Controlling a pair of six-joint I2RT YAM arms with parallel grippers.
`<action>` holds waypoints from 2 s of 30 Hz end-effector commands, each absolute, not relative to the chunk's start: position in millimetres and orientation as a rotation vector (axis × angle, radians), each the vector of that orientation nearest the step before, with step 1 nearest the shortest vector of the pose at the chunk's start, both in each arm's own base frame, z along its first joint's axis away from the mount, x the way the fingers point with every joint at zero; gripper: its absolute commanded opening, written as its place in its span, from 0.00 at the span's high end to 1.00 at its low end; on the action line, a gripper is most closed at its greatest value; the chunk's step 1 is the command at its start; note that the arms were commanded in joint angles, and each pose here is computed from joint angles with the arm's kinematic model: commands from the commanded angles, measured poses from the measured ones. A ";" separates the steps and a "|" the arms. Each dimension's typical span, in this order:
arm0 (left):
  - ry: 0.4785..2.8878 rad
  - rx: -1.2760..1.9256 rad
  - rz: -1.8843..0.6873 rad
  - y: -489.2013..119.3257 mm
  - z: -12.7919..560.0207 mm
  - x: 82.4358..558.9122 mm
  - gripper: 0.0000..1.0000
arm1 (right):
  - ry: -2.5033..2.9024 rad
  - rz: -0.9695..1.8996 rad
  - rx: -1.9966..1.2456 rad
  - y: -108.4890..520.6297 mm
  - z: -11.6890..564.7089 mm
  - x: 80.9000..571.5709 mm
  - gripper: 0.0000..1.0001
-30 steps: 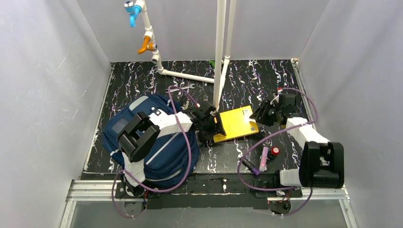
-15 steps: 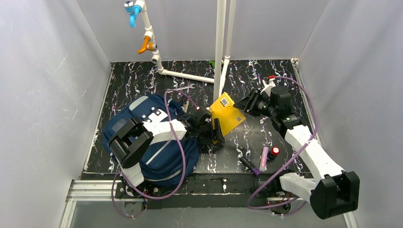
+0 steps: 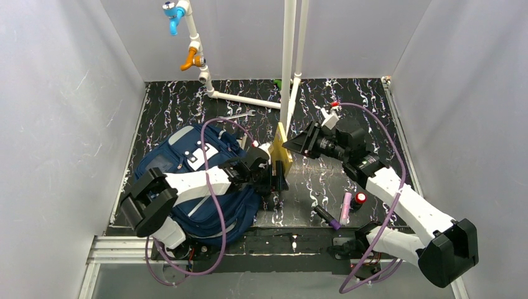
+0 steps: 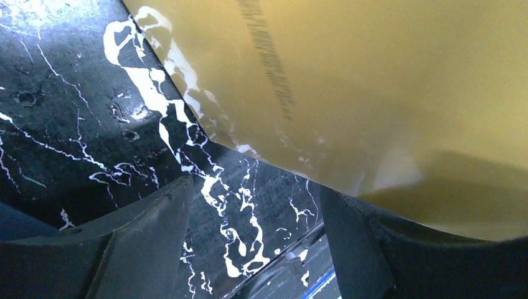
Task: Pack the student bag
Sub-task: Pick up the book from the center of the board.
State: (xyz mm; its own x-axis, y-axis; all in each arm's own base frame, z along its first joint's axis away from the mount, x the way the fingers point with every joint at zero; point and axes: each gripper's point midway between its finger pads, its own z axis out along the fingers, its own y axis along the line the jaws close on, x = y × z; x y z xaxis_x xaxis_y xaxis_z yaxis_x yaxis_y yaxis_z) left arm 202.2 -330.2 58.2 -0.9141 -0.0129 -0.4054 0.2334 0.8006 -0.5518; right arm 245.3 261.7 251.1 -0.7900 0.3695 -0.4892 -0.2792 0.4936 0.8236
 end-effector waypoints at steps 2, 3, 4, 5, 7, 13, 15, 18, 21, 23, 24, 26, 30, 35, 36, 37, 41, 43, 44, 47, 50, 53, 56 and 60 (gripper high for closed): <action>2.412 0.242 -0.835 -320.2 95.0 210.0 0.27 | 2.199 1.369 0.080 283.4 233.5 230.0 0.55; 2.393 0.253 -0.846 -319.3 101.2 208.3 0.27 | 2.201 1.371 0.081 284.7 232.7 230.3 0.55; 2.364 0.242 -0.823 -315.5 106.8 211.3 0.26 | 2.201 1.372 0.085 286.0 232.0 230.9 0.55; 2.339 0.247 -0.819 -313.5 113.2 211.2 0.26 | 2.206 1.374 0.094 286.6 230.5 230.4 0.55; 2.301 0.261 -0.807 -310.0 124.6 211.7 0.25 | 2.185 1.384 0.101 288.2 232.7 231.9 0.55; 2.207 0.281 -0.853 -308.3 158.8 209.9 0.24 | 2.189 1.428 0.133 292.0 228.2 230.0 0.55; 2.192 0.284 -0.884 -309.6 168.1 207.3 0.24 | 2.196 1.433 0.137 293.3 225.1 229.3 0.55; 2.184 0.244 -0.956 -311.1 184.6 200.7 0.26 | 2.189 1.447 0.140 294.5 225.7 228.3 0.55; 2.156 0.174 -1.089 -310.6 209.0 187.8 0.29 | 2.189 1.443 0.136 294.7 225.4 228.5 0.55; 2.154 0.116 -1.137 -303.4 220.8 179.7 0.28 | 2.194 1.440 0.135 294.8 223.9 228.3 0.54; 2.178 0.035 -1.098 -293.0 225.3 182.4 0.26 | 2.197 1.439 0.131 294.9 223.0 228.0 0.54; 2.233 -0.157 -1.014 -269.4 233.8 189.1 0.22 | 2.202 1.437 0.125 294.9 221.2 227.5 0.54; 2.270 -0.454 -1.010 -241.4 265.3 204.8 0.21 | 2.207 1.435 0.120 294.9 219.3 226.8 0.54; 2.350 -0.670 -0.933 -239.7 282.1 237.7 0.14 | 2.207 1.429 0.116 293.9 218.5 225.9 0.54; 2.404 -0.687 -0.894 -244.7 279.3 242.9 0.13 | 2.206 1.430 0.115 293.9 218.8 226.0 0.54; 2.444 -0.667 -0.866 -250.8 279.9 247.3 0.12 | 2.206 1.431 0.113 294.0 218.9 225.8 0.54; 2.508 -0.620 -0.716 -263.7 263.5 269.3 0.11 | 2.205 1.433 0.115 294.7 218.7 225.4 0.54; 2.545 -0.629 -0.623 -262.1 251.3 274.0 0.11 | 2.203 1.436 0.110 295.7 219.1 224.7 0.54; 2.565 -0.633 -0.580 -262.1 244.4 273.5 0.11 | 2.204 1.437 0.108 296.3 219.4 224.2 0.54; 2.584 -0.622 -0.471 -263.8 226.9 274.4 0.13 | 2.205 1.431 0.102 296.8 219.6 223.0 0.54; 2.582 -0.582 -0.375 -262.1 215.5 280.5 0.15 | 2.211 1.423 0.087 298.9 217.2 219.7 0.55; 2.573 -0.476 -0.281 -261.7 210.7 286.7 0.15 | 2.225 1.410 0.063 302.8 213.3 214.7 0.55; 2.576 -0.410 -0.197 -259.4 204.0 284.2 0.17 | 2.235 1.379 0.035 305.6 210.9 210.4 0.55; 2.581 -0.381 -0.151 -253.5 197.3 276.0 0.35 | 2.245 1.351 -0.016 310.6 209.5 202.6 0.53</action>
